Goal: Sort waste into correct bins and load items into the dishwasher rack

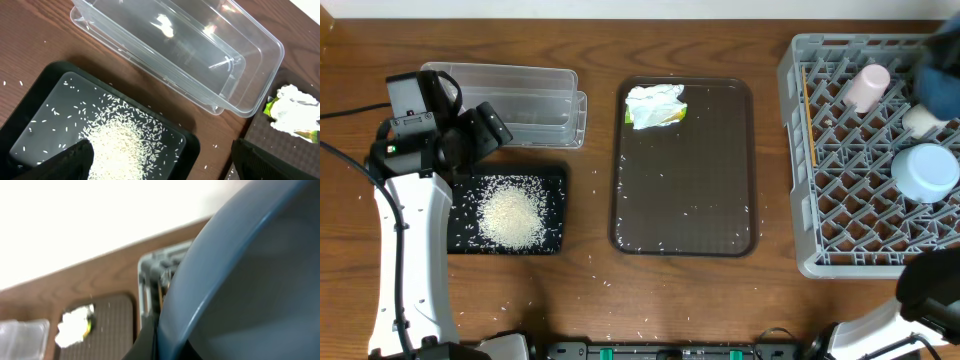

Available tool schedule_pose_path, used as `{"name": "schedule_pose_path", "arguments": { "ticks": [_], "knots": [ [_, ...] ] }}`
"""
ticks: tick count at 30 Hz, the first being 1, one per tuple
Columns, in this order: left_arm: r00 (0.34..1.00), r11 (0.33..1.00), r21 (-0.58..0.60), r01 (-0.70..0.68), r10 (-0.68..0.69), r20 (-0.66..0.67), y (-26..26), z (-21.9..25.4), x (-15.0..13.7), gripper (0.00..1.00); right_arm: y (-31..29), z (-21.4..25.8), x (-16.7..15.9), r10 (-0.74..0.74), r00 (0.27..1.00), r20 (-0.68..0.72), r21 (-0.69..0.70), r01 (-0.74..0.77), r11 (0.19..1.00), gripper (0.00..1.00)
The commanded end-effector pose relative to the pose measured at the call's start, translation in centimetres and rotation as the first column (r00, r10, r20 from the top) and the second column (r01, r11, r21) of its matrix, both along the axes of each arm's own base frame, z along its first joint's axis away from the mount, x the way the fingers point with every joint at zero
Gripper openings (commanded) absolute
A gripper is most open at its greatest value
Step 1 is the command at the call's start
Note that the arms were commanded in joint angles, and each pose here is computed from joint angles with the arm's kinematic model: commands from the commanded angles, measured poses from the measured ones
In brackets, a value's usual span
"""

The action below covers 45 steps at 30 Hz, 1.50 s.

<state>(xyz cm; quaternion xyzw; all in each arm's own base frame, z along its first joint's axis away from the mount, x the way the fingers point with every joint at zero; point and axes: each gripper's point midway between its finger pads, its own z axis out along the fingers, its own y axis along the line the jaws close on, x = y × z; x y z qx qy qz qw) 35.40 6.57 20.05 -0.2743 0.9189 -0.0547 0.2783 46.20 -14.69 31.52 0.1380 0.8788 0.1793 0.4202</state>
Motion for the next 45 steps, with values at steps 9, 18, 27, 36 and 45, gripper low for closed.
{"name": "schedule_pose_path", "arguments": {
  "ticks": [9, 18, 27, 36, 45],
  "knots": [
    [1.000, 1.000, 0.012, -0.016, 0.016, -0.019, 0.5, -0.5, -0.1, 0.91, -6.6, 0.2, -0.4, 0.069, 0.976, 0.207, 0.203, -0.112, 0.973, 0.01],
    [1.000, 1.000, 0.012, -0.016, 0.016, -0.019, 0.5, -0.5, -0.1, 0.91, -10.2, -3.2, 0.8, 0.058, 0.962, 0.268, 0.460, -0.180, 0.869, 0.01],
    [1.000, 1.000, 0.012, -0.016, 0.016, -0.019, 0.5, -0.5, -0.1, 0.91, -12.8, -6.1, -0.1, 0.010, 0.974, 0.227, 0.551, -0.137, 0.823, 0.01],
    [1.000, 1.000, 0.012, -0.016, 0.016, -0.019, 0.5, -0.5, -0.1, 0.91, -14.3, -6.2, -2.4, -0.033, 0.979, 0.201, 0.626, -0.103, 0.773, 0.08],
    [1.000, 1.000, 0.012, -0.016, 0.016, -0.018, 0.5, -0.5, -0.1, 0.91, -16.1, -6.3, -4.5, -0.118, 0.985, 0.128, 0.653, 0.005, 0.757, 0.51]
  ]
}}
